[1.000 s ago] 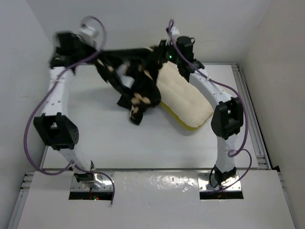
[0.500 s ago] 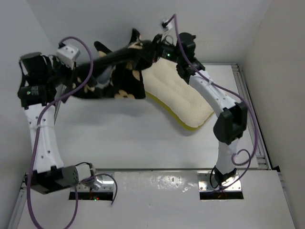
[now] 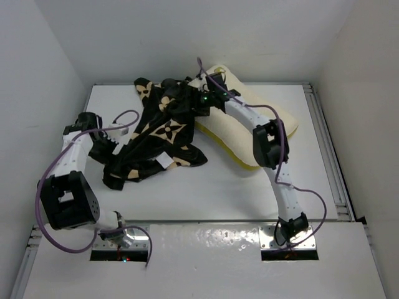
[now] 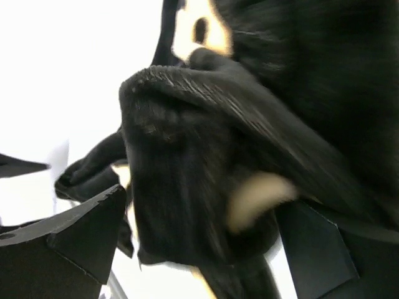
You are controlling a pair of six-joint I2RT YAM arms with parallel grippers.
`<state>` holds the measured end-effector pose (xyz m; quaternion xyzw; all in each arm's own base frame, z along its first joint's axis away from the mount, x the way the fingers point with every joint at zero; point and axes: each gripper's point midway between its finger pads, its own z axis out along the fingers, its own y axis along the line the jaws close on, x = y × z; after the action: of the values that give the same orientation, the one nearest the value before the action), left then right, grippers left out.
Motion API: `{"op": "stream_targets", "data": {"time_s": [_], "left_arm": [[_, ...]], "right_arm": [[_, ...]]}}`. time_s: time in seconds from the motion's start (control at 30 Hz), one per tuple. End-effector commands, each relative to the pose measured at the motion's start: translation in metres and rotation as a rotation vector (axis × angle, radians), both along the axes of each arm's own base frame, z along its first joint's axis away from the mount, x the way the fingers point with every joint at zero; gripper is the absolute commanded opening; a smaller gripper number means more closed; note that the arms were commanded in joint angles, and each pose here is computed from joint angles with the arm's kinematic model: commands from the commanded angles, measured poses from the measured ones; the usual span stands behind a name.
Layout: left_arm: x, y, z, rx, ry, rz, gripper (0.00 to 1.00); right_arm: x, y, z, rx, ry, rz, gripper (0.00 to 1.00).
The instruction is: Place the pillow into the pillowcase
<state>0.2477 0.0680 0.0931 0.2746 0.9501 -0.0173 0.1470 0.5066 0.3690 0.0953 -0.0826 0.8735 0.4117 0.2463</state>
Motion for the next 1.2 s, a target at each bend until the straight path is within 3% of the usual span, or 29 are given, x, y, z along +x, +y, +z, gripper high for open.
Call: {"op": "stream_targets", "data": {"time_s": [0.0, 0.07, 0.13, 0.17, 0.23, 0.27, 0.3, 0.33, 0.37, 0.4, 0.43, 0.47, 0.5, 0.57, 0.7, 0.93, 0.97, 1.07, 1.13, 1.17], "left_arm": [[0.05, 0.002, 0.053, 0.075, -0.178, -0.047, 1.0], [0.084, -0.021, 0.092, 0.094, -0.318, -0.138, 1.0], [0.105, -0.045, 0.116, 0.115, -0.416, -0.258, 1.0], [0.111, -0.081, 0.124, 0.105, -0.457, -0.38, 1.0], [0.108, -0.129, 0.11, 0.12, -0.435, -0.586, 1.0], [0.105, -0.142, 0.1, 0.132, -0.41, -0.639, 1.0], [0.103, -0.151, 0.086, 0.15, -0.38, -0.685, 0.98], [0.105, -0.16, 0.075, 0.195, -0.374, -0.727, 0.8], [0.102, -0.156, 0.047, 0.224, -0.309, -0.747, 0.63], [0.108, -0.157, 0.038, 0.237, -0.317, -0.732, 0.47], [0.128, -0.149, 0.03, 0.275, -0.347, -0.69, 0.37], [0.137, -0.147, 0.03, 0.276, -0.364, -0.661, 0.42], [0.151, -0.143, 0.032, 0.276, -0.395, -0.616, 0.69], [0.166, -0.14, 0.03, 0.281, -0.421, -0.561, 0.79], [0.171, -0.145, 0.01, 0.267, -0.448, -0.551, 0.84], [0.125, -0.141, -0.059, 0.256, -0.3, -0.601, 0.83], [0.124, -0.137, -0.062, 0.263, -0.298, -0.584, 0.82], [0.133, -0.129, -0.06, 0.257, -0.316, -0.504, 0.59], [0.141, -0.121, -0.058, 0.244, -0.307, -0.443, 0.38], [0.152, -0.121, -0.043, 0.224, -0.32, -0.387, 0.09]], "right_arm": [[0.024, -0.064, 0.131, -0.021, -0.313, -0.2, 0.99], [0.005, -0.086, 0.181, -0.013, -0.406, -0.222, 0.99], [-0.008, -0.112, 0.167, -0.087, -0.392, -0.238, 0.99], [-0.015, -0.124, 0.169, -0.112, -0.392, -0.246, 0.99], [-0.033, -0.162, 0.152, -0.221, -0.349, -0.284, 0.23], [-0.042, -0.182, 0.126, -0.285, -0.274, -0.327, 0.0], [-0.052, -0.212, 0.122, -0.334, -0.23, -0.398, 0.0], [-0.058, -0.236, 0.108, -0.384, -0.174, -0.489, 0.04], [-0.078, -0.269, 0.074, -0.441, -0.057, -0.558, 0.31], [-0.091, -0.284, 0.078, -0.422, -0.031, -0.628, 0.63], [-0.117, -0.297, 0.047, -0.441, 0.065, -0.655, 0.98], [-0.126, -0.316, 0.04, -0.429, 0.096, -0.714, 0.99], [-0.135, -0.323, 0.051, -0.389, 0.077, -0.766, 0.99], [-0.159, -0.335, 0.033, -0.394, 0.109, -0.815, 0.99], [-0.168, -0.335, 0.03, -0.307, 0.072, -0.875, 0.99], [-0.181, -0.353, -0.029, -0.233, 0.254, -1.116, 0.99], [-0.18, -0.354, -0.037, -0.213, 0.246, -1.13, 0.99], [-0.164, -0.341, -0.05, -0.155, 0.249, -1.08, 0.96], [-0.151, -0.329, -0.048, -0.086, 0.258, -1.022, 0.64], [-0.151, -0.332, -0.053, -0.06, 0.294, -1.041, 0.42]]}}
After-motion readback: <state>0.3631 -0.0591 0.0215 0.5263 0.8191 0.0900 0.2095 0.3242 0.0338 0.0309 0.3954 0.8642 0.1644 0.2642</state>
